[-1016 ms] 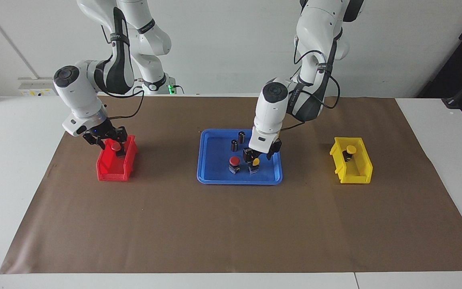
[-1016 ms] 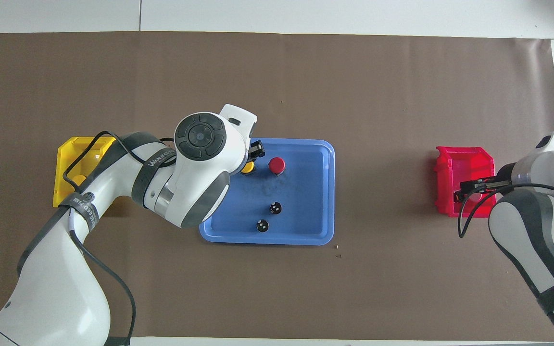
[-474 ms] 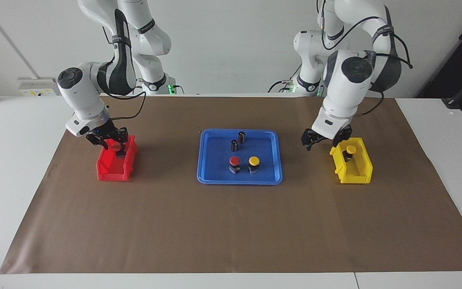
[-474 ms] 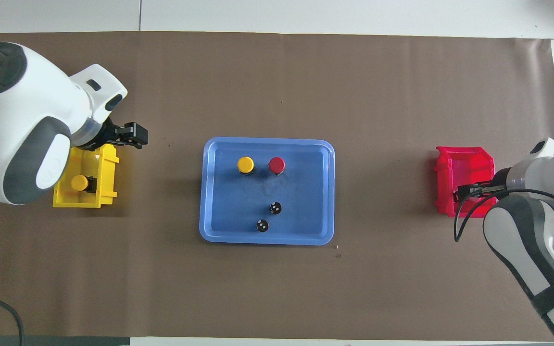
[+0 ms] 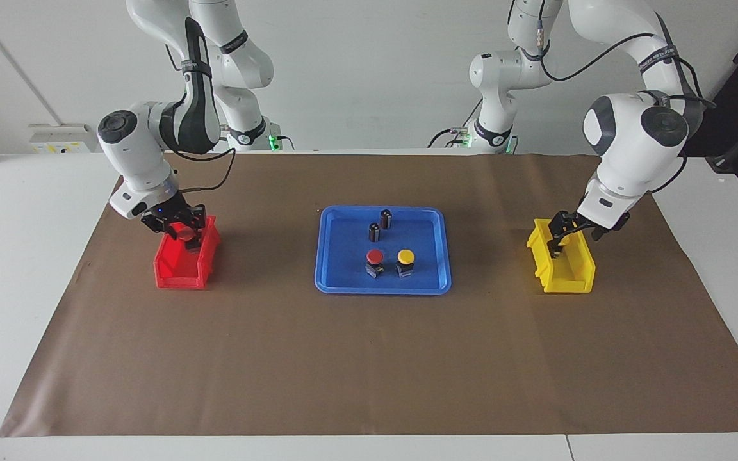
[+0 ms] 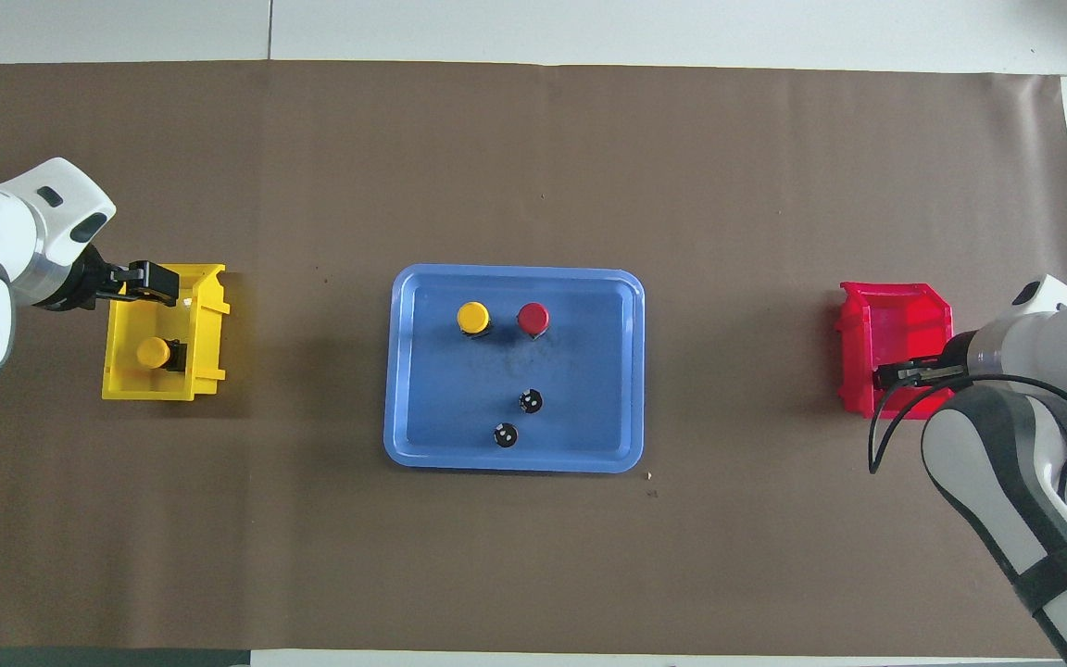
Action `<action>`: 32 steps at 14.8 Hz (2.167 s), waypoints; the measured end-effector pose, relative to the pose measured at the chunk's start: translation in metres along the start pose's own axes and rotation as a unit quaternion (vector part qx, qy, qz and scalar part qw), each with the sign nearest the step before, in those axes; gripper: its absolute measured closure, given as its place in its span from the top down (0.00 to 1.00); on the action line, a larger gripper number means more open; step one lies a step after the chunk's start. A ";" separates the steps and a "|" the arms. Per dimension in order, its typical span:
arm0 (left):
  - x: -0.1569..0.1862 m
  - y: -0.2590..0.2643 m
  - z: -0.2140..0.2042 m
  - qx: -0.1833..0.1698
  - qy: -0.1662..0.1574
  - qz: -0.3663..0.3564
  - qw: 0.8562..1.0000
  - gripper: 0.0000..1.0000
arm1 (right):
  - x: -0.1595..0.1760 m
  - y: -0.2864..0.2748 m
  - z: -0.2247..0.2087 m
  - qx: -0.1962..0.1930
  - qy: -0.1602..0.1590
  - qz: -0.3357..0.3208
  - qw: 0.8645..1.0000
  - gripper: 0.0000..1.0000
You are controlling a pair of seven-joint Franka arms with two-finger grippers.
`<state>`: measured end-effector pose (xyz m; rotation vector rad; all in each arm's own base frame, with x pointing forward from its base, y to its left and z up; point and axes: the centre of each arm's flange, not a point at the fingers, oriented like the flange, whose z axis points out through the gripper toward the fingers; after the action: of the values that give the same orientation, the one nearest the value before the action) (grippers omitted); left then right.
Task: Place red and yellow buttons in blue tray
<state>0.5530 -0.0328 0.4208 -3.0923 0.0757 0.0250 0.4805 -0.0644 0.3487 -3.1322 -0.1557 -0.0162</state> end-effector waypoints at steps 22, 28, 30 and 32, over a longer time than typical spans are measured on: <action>-0.032 -0.014 0.054 -0.002 0.001 0.001 1.000 0.41 | 0.121 -0.215 -0.156 0.017 0.024 0.063 0.998 0.41; -0.001 -0.011 -0.066 0.001 -0.009 -0.014 1.000 0.41 | 0.129 -0.347 -0.062 0.035 0.032 0.111 0.993 0.41; 0.001 0.032 -0.089 -0.001 0.003 -0.043 0.999 0.41 | 0.130 -0.348 -0.039 0.031 0.025 0.111 0.993 0.41; -0.007 0.097 -0.073 -0.001 0.002 -0.067 0.998 0.41 | 0.125 -0.344 -0.024 0.025 0.014 0.113 0.993 0.41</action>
<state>0.5428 -0.1331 0.4891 -3.0907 -0.1313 0.0137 0.5705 0.2905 0.3761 -3.0771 0.1947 -0.0537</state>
